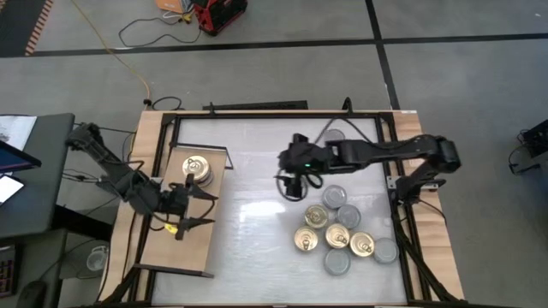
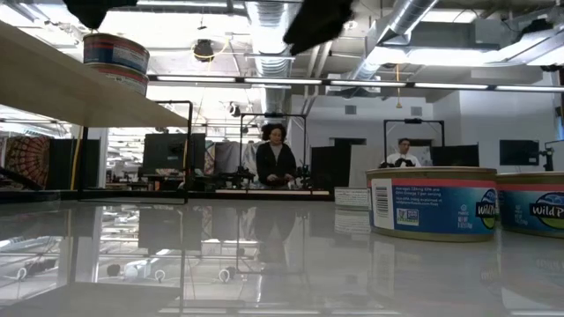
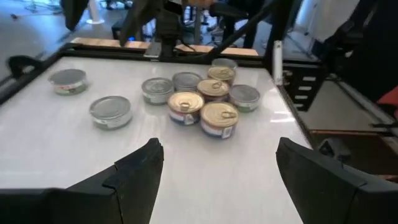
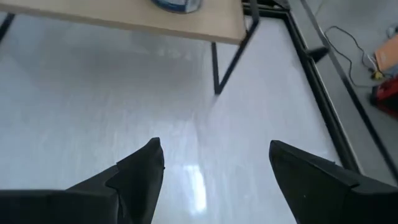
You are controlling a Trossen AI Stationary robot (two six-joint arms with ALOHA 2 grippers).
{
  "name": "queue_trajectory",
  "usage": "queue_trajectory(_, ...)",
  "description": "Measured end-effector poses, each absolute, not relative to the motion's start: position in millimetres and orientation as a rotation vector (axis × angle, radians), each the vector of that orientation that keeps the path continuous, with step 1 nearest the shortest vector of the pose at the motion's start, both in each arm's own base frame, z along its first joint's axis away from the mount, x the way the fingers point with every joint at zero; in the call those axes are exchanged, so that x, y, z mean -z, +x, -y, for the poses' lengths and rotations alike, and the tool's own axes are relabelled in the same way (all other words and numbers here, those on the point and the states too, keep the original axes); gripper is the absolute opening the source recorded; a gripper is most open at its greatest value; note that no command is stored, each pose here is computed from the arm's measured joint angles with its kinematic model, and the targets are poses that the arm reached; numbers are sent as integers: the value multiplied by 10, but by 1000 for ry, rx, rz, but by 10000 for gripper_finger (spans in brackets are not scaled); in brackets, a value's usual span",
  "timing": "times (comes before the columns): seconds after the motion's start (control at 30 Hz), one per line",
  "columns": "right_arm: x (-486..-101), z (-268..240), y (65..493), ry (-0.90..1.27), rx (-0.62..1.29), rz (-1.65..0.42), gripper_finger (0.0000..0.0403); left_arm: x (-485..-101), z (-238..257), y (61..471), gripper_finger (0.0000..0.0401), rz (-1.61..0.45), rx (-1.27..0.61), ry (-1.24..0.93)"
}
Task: Stack canned seafood by type on shelf
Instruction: Put the green tuna can on the shelf
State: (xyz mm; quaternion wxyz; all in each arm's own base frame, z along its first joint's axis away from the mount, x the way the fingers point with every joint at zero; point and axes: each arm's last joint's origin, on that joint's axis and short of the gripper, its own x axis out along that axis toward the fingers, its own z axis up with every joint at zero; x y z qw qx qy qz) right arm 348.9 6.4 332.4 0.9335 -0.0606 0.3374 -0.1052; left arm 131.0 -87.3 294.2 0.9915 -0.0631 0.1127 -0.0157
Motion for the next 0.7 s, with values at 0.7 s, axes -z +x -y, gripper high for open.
queue_trajectory(0.7, -2466, 82, 2480, -101, 342, -574, 321, -3098, 1085, 1890, 300, -285, -1, 243)
